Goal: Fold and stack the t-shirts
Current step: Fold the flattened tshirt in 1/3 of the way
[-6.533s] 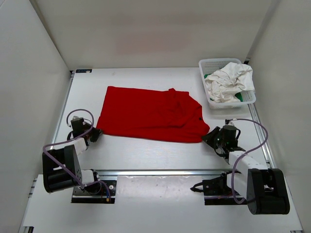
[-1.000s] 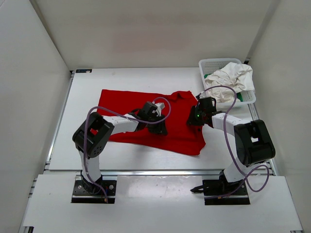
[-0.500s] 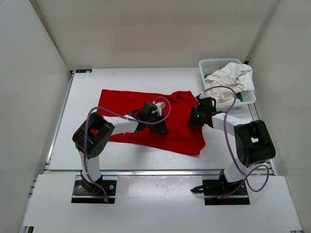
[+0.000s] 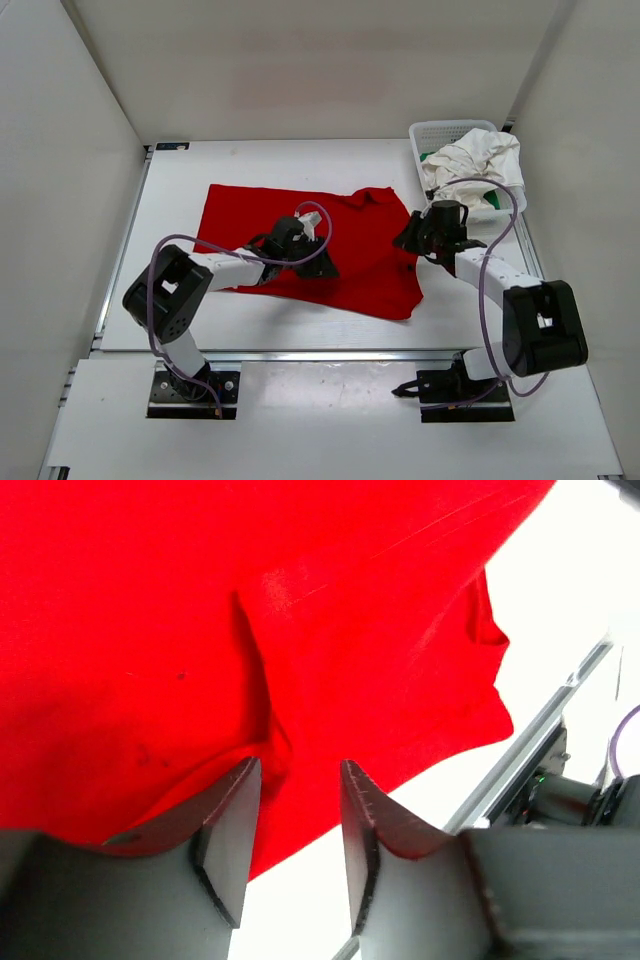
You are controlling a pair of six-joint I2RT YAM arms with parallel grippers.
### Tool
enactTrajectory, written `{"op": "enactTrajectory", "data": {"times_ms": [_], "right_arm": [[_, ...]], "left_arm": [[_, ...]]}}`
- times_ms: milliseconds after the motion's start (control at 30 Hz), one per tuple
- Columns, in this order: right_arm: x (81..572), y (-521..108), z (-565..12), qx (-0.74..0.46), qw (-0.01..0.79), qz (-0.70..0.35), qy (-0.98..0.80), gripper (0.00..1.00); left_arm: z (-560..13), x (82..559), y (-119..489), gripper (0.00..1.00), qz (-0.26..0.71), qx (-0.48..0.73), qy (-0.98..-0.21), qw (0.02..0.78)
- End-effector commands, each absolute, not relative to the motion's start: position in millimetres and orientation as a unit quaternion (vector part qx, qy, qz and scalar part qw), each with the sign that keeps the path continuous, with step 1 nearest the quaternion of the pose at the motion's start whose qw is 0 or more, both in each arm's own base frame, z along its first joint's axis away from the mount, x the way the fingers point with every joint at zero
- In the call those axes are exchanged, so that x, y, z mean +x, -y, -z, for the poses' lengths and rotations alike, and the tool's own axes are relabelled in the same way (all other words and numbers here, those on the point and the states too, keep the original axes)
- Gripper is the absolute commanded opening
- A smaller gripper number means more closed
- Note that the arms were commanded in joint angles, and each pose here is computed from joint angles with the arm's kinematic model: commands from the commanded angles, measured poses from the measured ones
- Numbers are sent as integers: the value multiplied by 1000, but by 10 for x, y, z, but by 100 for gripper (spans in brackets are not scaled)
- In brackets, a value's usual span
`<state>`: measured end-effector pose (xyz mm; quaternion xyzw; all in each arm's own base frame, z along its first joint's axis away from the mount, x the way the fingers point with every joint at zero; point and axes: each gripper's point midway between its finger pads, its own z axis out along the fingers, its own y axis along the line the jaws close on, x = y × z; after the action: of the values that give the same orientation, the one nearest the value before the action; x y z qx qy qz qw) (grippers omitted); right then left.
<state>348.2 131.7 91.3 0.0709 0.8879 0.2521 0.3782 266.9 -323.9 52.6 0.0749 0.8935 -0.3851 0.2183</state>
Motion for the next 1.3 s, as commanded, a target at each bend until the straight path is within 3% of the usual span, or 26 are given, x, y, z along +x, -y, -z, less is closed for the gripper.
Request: {"op": "enactTrajectory", "data": {"times_ms": [0,233,300,400,700,1033,1267], "right_arm": [[3578,-1281,-807,85,376,-246,-889,0],[3605,-1218,-599,97,334,-205,-915,4],[3605,-1213,-647,93,341,-190,-916,23],[3634,-1306,-848,71,369,-194,-906,36],[3768,-1406,-1169,49,399,-217,-889,38],[3671,-1444,-1128,50,397,-240,-885,38],[3519,-1492,-929,47,374,-241,-894,38]], "left_arm": [[-788,2780,3214,50,411,59,-873,256],[-901,2942,3128,52,405,37,-869,283],[-883,3007,3167,52,404,35,-870,281],[-869,3146,3277,52,388,40,-875,287],[-460,3208,3578,46,354,89,-905,219],[-332,3180,3671,49,353,92,-905,221],[-583,3262,3614,19,382,69,-881,269]]}}
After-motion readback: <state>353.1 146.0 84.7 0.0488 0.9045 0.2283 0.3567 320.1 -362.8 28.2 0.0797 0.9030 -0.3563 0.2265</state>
